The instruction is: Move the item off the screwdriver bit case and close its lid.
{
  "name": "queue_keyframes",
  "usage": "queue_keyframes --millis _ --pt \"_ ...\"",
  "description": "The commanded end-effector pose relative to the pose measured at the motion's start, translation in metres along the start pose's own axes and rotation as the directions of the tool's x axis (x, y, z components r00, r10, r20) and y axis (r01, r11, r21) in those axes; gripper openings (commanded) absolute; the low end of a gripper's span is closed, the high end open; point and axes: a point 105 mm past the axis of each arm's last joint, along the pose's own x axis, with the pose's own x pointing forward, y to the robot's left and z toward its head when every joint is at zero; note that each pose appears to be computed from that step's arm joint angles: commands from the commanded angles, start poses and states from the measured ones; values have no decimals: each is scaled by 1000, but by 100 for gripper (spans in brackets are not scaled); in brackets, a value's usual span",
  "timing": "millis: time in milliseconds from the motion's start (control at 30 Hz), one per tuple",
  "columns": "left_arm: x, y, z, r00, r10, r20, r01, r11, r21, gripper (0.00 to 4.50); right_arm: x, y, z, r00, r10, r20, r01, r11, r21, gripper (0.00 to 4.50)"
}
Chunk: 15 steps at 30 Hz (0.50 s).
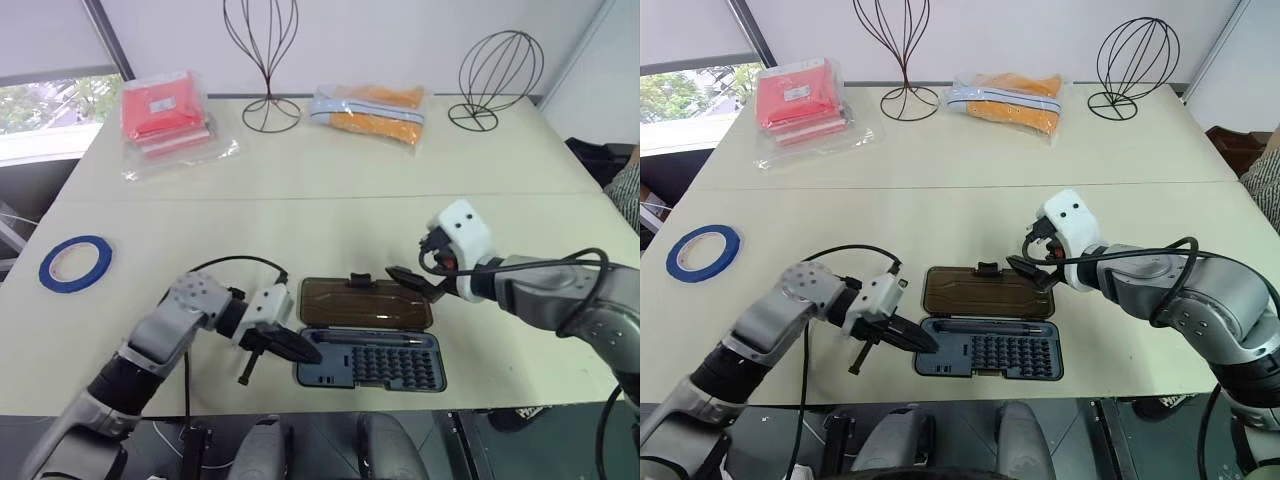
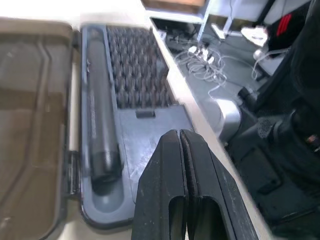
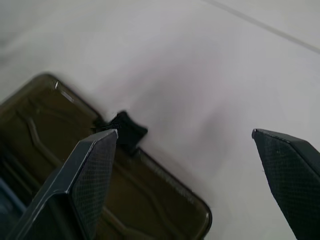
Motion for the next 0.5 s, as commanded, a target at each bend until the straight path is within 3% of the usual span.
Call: queue_keyframes --millis 33,200,500 --pt "3 2 -6 1000 15 -18 -14 999 32 4 -5 -6 11 1000 -6 16 7 995 -102 450" --pt "10 6 -23 998 48 -51 -46 998 30 4 2 -8 8 998 58 -40 -66 967 -248 450" --pt "11 3 -35 996 67 -65 -66 998 20 4 27 -8 -3 986 149 -74 -164 936 -310 450"
